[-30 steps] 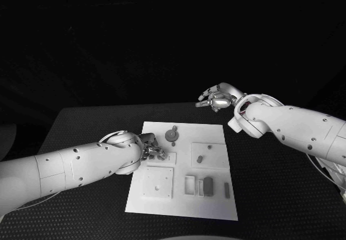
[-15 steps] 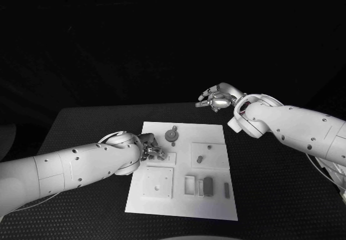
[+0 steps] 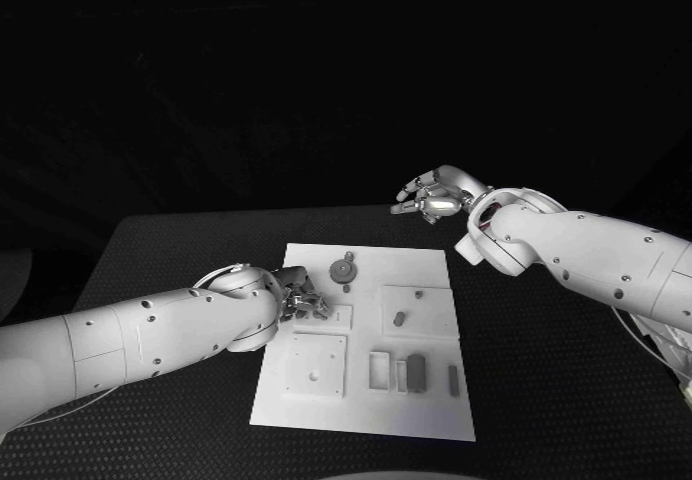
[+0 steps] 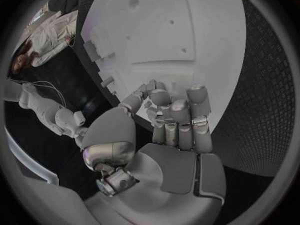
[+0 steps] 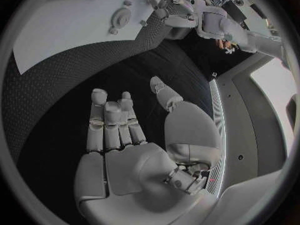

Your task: Assemble the parts on the task board

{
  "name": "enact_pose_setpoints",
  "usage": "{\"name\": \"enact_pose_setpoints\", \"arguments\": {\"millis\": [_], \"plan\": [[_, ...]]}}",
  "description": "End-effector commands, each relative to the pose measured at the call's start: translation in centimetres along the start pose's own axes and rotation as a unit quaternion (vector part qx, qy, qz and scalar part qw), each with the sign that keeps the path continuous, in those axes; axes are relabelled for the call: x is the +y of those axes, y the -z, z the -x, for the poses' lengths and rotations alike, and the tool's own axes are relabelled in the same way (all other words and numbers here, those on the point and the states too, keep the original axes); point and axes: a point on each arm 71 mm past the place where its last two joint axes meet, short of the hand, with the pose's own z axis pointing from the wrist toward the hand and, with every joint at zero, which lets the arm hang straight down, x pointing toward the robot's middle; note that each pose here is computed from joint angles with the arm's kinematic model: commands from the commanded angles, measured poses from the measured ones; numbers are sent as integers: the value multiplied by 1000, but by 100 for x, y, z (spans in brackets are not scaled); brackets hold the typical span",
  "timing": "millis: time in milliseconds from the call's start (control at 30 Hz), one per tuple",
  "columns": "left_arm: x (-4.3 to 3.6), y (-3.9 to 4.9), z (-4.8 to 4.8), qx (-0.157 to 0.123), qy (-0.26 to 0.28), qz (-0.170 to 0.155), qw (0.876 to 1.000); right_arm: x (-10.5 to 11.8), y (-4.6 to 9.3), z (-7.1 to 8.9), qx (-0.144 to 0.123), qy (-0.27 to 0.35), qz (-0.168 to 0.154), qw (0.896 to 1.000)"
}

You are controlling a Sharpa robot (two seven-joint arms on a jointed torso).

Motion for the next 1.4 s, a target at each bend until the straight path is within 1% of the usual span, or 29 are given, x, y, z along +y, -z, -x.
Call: {"name": "enact_pose_setpoints", "arguments": {"millis": [33,400,833,1100,1233,1400], "plan": [[-20,3,7,-8,2,-8,1000,7,1,-9,6,0,3,1000],[-7,1,14,-10,3,-7,1000,6,2,-8,6,0,3,1000],[-11,-3,5,-7,2,-5,1000,6,5,-8,6,0,2,1000],[-43,-11,-12,-9,-5,-8,1000,7,4,-9,7,0,2,1000],[-40,-15,-24,-5,-7,-7,1000,4,5,-7,7,0,2,1000],[-30,-17,-17,-12,-4,-5,1000,2,6,-6,7,0,2,1000]]}}
